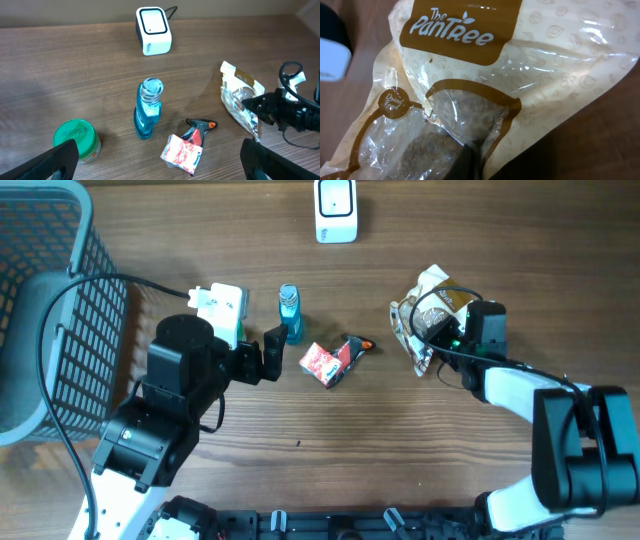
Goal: Scan the item barcode
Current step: 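Hold the bag up with the right gripper and turn it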
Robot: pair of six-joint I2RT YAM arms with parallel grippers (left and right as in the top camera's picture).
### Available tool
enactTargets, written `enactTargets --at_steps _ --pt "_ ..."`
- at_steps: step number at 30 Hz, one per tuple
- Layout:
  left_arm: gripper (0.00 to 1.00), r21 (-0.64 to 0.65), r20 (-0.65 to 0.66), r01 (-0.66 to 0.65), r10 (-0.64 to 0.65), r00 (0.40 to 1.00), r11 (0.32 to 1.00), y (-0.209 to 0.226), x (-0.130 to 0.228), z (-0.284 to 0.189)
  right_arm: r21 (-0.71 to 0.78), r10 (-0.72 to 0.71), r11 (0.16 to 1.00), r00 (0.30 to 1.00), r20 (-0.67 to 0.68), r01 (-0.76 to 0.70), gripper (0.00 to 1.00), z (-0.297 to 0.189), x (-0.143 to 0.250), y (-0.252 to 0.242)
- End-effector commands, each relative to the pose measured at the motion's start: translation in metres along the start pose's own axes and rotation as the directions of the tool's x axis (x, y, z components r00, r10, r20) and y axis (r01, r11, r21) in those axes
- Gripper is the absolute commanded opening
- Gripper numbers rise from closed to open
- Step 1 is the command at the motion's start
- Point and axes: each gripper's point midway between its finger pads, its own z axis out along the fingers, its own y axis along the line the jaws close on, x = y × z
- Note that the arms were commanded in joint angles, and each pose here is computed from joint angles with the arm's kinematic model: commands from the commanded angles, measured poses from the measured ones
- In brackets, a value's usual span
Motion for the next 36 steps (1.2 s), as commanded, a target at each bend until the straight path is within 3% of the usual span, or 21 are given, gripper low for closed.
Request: enactTargets --at_steps 1,9,17,24,36 --pt "1.00 -0.004 -0.022 0.018 -0.018 1.000 1.000 0.000 0.005 0.007 0.048 -0.079 0.995 0.995 -0.065 0.082 0.05 -0.009 0.024 -0.018" --pt "1.00 0.205 -0.076 0.024 -0.009 0.997 0.978 -0.038 0.011 0.019 0.026 -0.150 0.988 0.984 -0.092 0.153 0.05 -0.038 0.027 -0.006" --pt "1.00 0.472 -0.205 0.015 0.094 0.974 0.882 -0.109 0.046 0.021 -0.043 -0.250 0.968 0.959 -0.132 0.247 0.05 -0.042 0.037 0.003" --pt "1.00 0.477 -0.354 0.059 0.130 0.926 0.877 -0.129 0.086 0.056 -0.130 -0.331 0.941 0.931 -0.153 0.313 0.05 -0.047 0.044 0.016" --pt "1.00 0.478 -0.341 0.053 0.130 0.931 0.877 -0.131 0.084 0.066 -0.368 -0.433 0.847 0.900 -0.058 0.384 0.04 -0.094 0.043 0.073"
